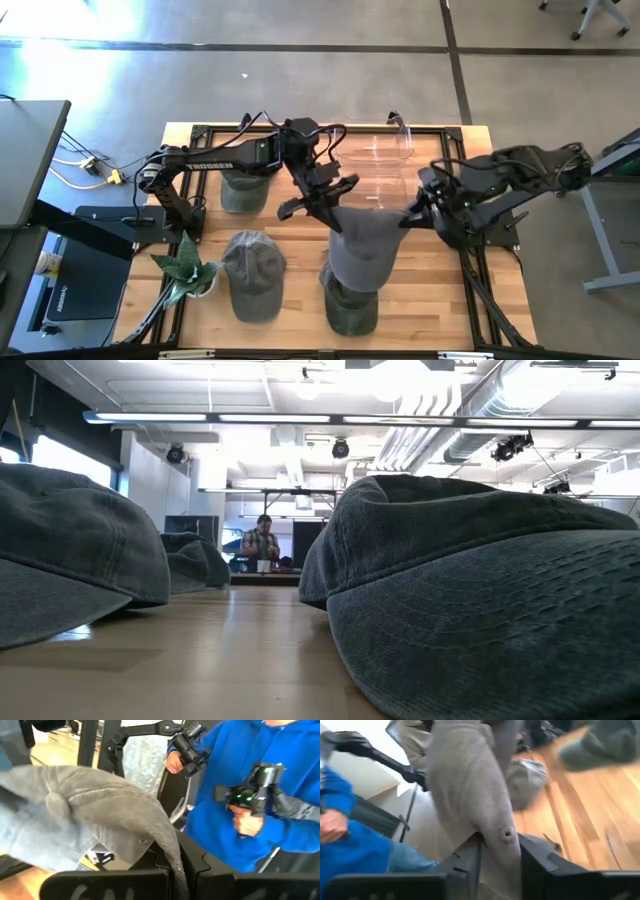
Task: Pick & Place hat
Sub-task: Put the right gray cap into the top transparent bin
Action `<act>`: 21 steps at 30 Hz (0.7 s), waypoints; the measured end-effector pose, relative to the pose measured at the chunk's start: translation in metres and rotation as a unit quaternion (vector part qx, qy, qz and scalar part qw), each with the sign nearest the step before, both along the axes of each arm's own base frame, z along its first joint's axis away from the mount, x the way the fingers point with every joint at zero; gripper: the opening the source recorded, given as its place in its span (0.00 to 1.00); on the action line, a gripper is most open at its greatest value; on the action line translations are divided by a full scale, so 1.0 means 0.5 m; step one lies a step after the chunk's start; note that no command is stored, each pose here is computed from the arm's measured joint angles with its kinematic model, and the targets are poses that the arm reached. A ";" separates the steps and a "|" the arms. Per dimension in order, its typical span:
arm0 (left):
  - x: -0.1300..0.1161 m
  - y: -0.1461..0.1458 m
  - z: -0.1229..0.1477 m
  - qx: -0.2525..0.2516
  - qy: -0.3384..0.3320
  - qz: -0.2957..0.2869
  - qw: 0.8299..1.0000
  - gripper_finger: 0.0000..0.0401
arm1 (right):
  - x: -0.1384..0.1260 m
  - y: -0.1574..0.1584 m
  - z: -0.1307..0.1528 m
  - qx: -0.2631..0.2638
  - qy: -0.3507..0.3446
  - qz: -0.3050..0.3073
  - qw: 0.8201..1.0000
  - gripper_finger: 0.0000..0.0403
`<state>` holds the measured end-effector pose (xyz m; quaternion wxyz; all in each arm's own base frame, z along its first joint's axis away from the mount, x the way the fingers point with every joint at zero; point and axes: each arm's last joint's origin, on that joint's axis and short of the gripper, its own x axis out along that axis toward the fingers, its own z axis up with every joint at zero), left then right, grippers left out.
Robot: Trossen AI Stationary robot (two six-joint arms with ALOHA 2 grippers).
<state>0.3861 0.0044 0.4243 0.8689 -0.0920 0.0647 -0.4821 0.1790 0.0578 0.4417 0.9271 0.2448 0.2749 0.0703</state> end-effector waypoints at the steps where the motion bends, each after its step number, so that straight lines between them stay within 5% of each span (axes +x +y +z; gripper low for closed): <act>1: 0.001 0.000 -0.001 0.004 -0.003 0.006 1.000 0.00 | 0.000 -0.003 -0.002 0.000 0.007 -0.004 1.000 0.31; 10: -0.001 -0.007 -0.054 0.102 0.043 0.084 0.990 0.00 | -0.009 -0.022 -0.024 -0.051 0.062 -0.011 0.997 0.63; 17: -0.013 -0.052 -0.104 0.314 0.063 0.167 0.932 0.00 | 0.024 -0.036 -0.120 -0.056 0.060 -0.006 0.997 0.73; 21: -0.015 -0.081 -0.106 0.371 0.030 0.164 0.913 0.00 | 0.052 -0.063 -0.161 -0.027 0.007 -0.008 1.000 0.73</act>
